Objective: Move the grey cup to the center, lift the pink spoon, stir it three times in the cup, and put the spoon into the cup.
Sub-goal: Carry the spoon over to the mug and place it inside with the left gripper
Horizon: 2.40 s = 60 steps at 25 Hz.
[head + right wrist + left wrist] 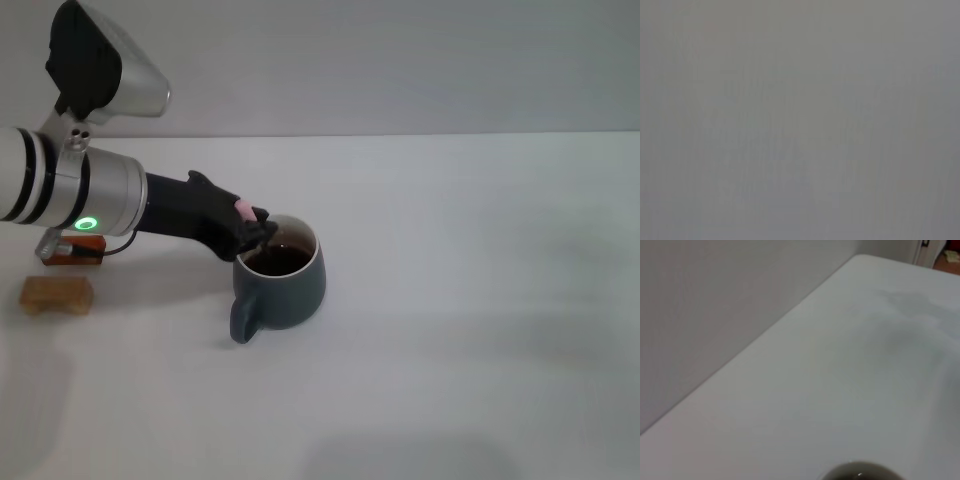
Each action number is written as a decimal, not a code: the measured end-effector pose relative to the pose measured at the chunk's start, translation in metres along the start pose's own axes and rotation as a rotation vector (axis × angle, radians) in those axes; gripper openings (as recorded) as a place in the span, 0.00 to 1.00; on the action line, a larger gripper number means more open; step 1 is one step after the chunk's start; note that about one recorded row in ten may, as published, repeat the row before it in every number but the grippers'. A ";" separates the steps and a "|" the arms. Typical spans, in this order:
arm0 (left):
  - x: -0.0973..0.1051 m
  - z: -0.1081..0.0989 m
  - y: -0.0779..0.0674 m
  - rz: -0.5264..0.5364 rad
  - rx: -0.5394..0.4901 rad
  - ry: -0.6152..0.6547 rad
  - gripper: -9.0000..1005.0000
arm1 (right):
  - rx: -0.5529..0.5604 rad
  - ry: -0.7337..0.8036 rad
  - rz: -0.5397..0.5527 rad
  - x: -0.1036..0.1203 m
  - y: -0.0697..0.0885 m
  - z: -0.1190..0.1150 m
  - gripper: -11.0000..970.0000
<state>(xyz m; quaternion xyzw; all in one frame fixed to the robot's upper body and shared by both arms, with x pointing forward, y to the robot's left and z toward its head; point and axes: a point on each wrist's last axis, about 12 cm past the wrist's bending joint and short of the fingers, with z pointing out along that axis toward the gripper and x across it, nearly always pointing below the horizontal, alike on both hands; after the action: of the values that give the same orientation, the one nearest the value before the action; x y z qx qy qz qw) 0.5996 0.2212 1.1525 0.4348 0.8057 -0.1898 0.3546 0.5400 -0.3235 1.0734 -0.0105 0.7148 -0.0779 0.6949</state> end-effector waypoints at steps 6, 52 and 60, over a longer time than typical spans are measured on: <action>0.004 -0.006 -0.005 0.002 0.024 0.028 0.15 | -0.009 -0.001 -0.001 0.000 0.003 0.001 0.06; 0.019 -0.012 0.001 -0.074 -0.047 -0.001 0.15 | -0.015 -0.006 -0.001 -0.003 0.003 -0.001 0.06; 0.019 -0.011 -0.006 -0.072 -0.002 0.011 0.14 | -0.021 -0.011 -0.002 -0.005 0.005 0.001 0.06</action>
<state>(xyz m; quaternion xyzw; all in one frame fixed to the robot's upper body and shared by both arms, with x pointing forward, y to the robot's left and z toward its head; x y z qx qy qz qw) 0.5828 0.2356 1.1457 0.4063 0.8229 -0.1991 0.3437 0.5419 -0.3181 1.0779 -0.0191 0.7117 -0.0709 0.6986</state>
